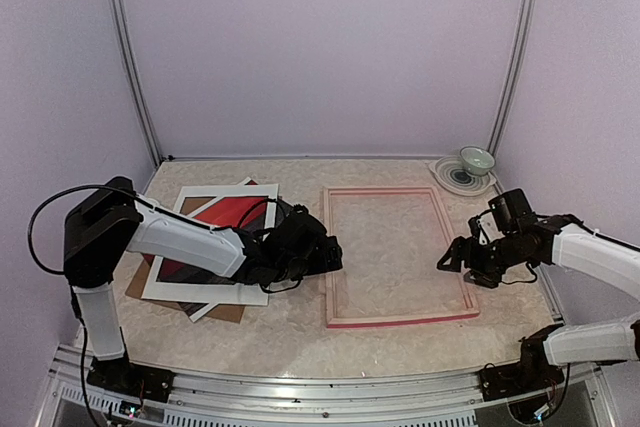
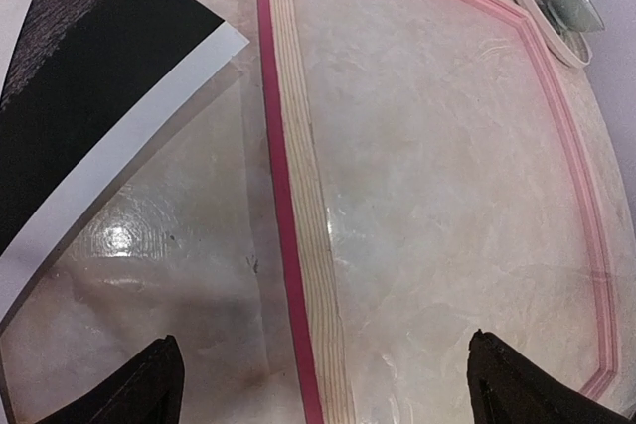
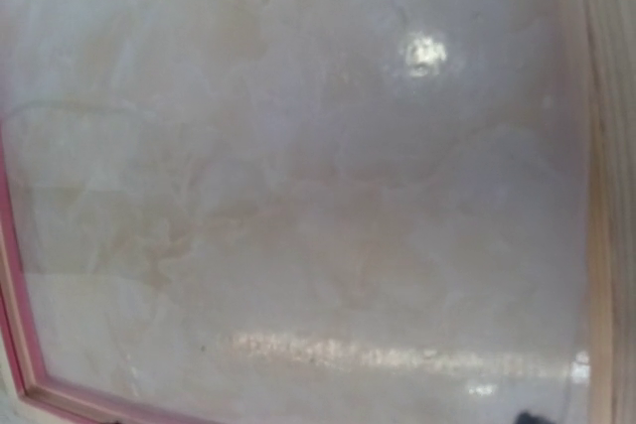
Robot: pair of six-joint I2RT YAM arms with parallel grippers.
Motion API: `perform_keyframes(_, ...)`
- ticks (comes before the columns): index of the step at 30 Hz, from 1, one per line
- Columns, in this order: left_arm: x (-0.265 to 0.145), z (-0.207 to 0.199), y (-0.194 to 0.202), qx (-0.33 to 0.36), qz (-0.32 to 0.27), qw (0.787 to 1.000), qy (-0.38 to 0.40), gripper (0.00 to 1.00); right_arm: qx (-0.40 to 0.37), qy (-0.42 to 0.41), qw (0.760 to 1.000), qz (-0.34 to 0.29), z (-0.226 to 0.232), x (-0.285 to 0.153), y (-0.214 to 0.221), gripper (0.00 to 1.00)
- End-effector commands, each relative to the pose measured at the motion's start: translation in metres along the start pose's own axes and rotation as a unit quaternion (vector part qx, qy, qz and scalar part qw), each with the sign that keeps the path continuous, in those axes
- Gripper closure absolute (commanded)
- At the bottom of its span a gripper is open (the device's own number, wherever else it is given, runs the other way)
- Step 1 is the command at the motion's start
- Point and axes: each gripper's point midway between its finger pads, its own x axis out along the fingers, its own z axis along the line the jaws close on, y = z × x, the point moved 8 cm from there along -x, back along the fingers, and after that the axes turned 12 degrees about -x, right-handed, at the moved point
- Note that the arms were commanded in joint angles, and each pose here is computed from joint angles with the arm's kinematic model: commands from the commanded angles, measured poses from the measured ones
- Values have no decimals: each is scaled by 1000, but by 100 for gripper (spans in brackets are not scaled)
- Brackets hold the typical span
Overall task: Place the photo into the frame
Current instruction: Adjust the frame body at the center of the board.
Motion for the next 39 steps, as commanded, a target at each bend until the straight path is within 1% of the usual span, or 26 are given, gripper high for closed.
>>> perform_keyframes(1,12,3,6,31,0,998,-46,2,27,-9,999,-30,-3,0,-7,15)
perform_keyframes(6,20,10,11,45,-1,996,-81,5,42,-21,998,-47,-3,3,-8,15)
perform_keyframes(11,27,14,15,53,5,994,-92,9,44,-24,996,-75,-3,0,-11,15)
perform_keyframes(15,30,17,18,59,8,993,-100,17,31,-30,994,-95,-2,-2,-13,16)
perform_keyframes(23,32,18,19,68,6,992,-105,36,8,-49,993,-111,-1,4,-15,16)
perform_keyframes(25,32,18,19,70,8,992,-106,39,-1,-48,992,-115,-1,5,-16,16)
perform_keyframes(32,36,17,19,86,14,989,-123,39,-23,-53,990,-129,2,4,-22,16)
perform_keyframes(34,36,17,17,90,15,988,-126,40,-27,-58,990,-125,3,6,-24,16)
perform_keyframes(39,36,22,11,92,24,986,-137,42,-43,-40,992,-113,3,9,-31,17)
